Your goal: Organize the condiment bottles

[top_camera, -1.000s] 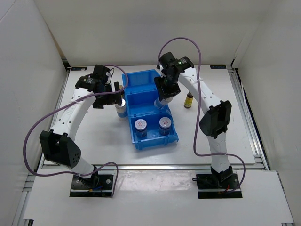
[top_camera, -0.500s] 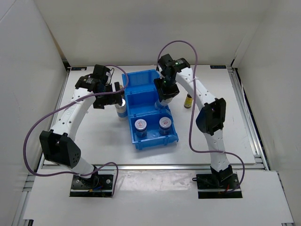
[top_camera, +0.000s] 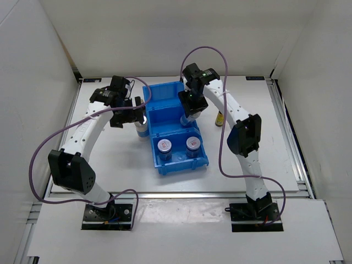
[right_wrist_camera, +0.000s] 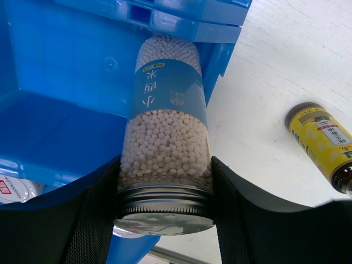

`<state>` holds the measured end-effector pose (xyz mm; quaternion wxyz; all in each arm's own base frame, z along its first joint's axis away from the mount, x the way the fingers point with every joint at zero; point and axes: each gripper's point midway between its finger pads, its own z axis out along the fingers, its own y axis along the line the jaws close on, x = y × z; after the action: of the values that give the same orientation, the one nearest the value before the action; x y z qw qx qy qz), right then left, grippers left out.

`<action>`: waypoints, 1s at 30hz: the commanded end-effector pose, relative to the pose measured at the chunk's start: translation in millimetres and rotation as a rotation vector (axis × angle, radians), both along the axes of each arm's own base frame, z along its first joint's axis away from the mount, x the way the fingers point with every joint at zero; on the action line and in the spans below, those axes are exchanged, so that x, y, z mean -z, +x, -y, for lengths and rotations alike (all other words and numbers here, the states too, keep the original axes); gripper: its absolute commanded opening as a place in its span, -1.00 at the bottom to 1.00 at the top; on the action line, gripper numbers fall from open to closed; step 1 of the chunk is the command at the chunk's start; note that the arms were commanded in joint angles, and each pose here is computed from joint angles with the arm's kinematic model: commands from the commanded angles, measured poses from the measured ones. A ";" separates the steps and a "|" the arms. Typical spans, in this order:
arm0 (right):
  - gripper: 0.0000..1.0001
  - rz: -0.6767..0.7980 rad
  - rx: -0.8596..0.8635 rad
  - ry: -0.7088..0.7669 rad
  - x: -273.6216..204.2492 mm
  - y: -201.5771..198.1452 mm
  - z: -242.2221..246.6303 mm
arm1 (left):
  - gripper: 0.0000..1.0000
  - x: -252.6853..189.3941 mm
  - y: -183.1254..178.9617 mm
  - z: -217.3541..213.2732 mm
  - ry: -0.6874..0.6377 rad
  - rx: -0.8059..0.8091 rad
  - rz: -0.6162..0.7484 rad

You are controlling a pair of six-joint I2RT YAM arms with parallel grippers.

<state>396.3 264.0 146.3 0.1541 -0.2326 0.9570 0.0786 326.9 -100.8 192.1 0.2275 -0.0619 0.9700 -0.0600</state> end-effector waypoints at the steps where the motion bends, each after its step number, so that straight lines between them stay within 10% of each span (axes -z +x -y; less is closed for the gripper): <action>1: -0.08 0.092 0.000 -0.027 -18.3 15.9 8.9 | 1.00 -7.6 4.7 4.3 -0.025 0.015 0.029; 30: 0.46 0.212 -0.086 -0.164 -6.8 33.1 7.0 | 1.00 -5.3 2.7 12.6 -0.062 0.047 0.009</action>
<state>408.1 264.2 132.5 0.1860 -0.2765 0.9427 0.0138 325.5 -107.8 189.3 0.2166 -0.0529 0.9718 -0.0772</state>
